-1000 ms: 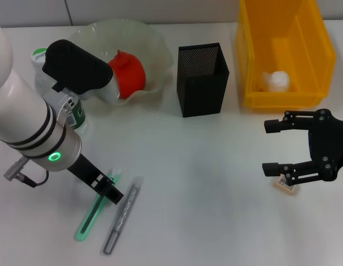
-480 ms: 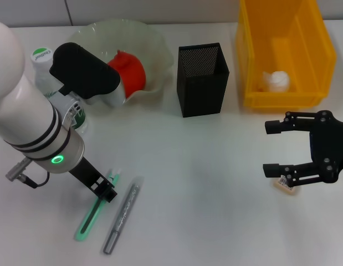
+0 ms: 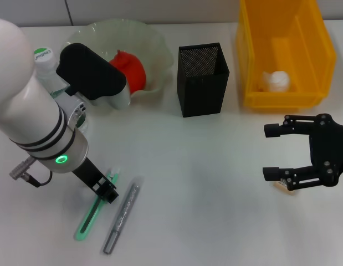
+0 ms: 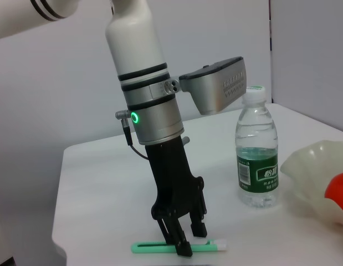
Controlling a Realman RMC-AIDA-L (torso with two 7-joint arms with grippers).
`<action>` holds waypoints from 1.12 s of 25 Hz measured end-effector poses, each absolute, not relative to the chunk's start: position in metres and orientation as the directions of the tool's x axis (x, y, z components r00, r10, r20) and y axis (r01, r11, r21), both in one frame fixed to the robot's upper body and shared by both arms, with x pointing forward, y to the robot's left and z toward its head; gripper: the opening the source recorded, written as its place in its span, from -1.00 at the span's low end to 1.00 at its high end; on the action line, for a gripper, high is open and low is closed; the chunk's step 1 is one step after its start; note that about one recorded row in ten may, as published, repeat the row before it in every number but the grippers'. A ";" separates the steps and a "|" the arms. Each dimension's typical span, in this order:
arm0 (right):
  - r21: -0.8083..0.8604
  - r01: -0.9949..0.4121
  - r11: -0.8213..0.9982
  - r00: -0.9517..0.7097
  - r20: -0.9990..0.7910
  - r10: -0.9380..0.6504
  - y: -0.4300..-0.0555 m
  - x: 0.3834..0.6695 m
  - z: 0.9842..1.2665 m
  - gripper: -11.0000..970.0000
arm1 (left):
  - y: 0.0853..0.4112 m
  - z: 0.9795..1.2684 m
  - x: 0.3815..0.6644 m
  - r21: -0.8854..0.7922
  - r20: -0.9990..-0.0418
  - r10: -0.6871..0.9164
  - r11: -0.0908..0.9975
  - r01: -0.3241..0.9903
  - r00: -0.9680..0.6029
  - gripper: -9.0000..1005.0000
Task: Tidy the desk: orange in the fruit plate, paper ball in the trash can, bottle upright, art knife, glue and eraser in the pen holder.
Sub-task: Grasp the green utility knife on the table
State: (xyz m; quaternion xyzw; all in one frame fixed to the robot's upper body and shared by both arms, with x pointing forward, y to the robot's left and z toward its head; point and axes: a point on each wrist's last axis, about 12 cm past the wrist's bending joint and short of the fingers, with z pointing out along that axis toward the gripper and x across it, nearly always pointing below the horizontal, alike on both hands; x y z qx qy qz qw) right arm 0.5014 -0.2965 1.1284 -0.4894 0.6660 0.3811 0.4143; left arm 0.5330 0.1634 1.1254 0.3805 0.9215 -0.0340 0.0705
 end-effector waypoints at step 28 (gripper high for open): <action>0.106 -0.964 0.244 -0.182 -0.932 -0.314 -0.298 0.502 1.129 0.74 | 0.160 1.127 0.533 0.021 -0.166 0.714 0.692 0.722 -0.680 -0.56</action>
